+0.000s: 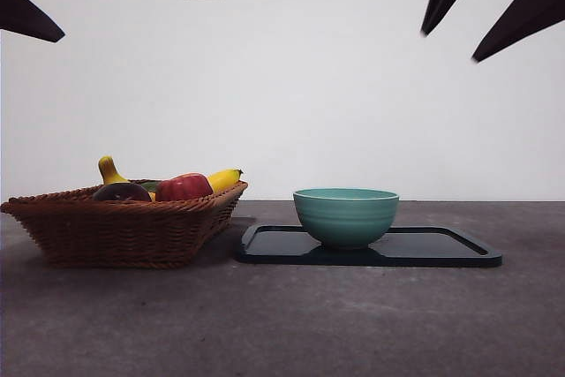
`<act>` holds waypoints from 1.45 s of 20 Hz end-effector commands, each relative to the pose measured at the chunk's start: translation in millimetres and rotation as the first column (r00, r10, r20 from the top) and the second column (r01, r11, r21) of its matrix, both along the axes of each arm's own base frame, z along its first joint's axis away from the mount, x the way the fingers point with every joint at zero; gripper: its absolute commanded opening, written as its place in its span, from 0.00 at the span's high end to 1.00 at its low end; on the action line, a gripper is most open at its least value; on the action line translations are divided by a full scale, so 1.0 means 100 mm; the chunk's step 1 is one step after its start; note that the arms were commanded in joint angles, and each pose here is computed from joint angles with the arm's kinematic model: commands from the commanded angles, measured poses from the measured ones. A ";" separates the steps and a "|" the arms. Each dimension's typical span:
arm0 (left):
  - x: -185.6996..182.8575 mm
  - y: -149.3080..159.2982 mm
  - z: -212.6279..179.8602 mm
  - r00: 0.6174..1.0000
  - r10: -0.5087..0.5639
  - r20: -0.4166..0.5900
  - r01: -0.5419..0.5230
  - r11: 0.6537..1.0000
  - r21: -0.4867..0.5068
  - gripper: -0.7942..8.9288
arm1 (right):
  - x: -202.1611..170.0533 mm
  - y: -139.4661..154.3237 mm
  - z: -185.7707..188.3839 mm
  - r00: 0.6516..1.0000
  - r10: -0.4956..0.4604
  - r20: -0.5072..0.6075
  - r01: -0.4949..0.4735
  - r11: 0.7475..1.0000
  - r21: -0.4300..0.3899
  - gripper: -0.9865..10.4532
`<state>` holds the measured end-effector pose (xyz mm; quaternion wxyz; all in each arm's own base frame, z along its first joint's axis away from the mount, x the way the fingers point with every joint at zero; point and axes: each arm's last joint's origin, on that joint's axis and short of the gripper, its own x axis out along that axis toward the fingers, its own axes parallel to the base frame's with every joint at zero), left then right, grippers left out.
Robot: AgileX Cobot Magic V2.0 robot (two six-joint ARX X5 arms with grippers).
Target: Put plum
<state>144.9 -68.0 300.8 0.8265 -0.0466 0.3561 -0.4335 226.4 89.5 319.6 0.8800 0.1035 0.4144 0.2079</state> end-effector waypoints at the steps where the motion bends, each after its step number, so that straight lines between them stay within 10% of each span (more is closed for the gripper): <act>1: 0.01 -0.01 0.05 0.999 -0.021 0.032 0.021 1.000 -0.004 0.50 | 0.36 0.06 -0.06 1.000 0.013 -0.021 -0.014 0.999 -0.051 0.65; 16: 0.01 -0.01 0.05 0.999 -0.020 0.030 0.020 1.000 -0.003 0.50 | 1.40 0.34 -1.08 0.985 0.008 -0.171 -0.027 0.993 -0.112 0.65; 29: 0.01 -0.01 0.05 0.999 -0.020 0.026 0.020 1.000 -0.003 0.50 | 1.49 0.37 -1.15 0.993 -0.026 -0.119 0.009 0.991 -0.136 0.90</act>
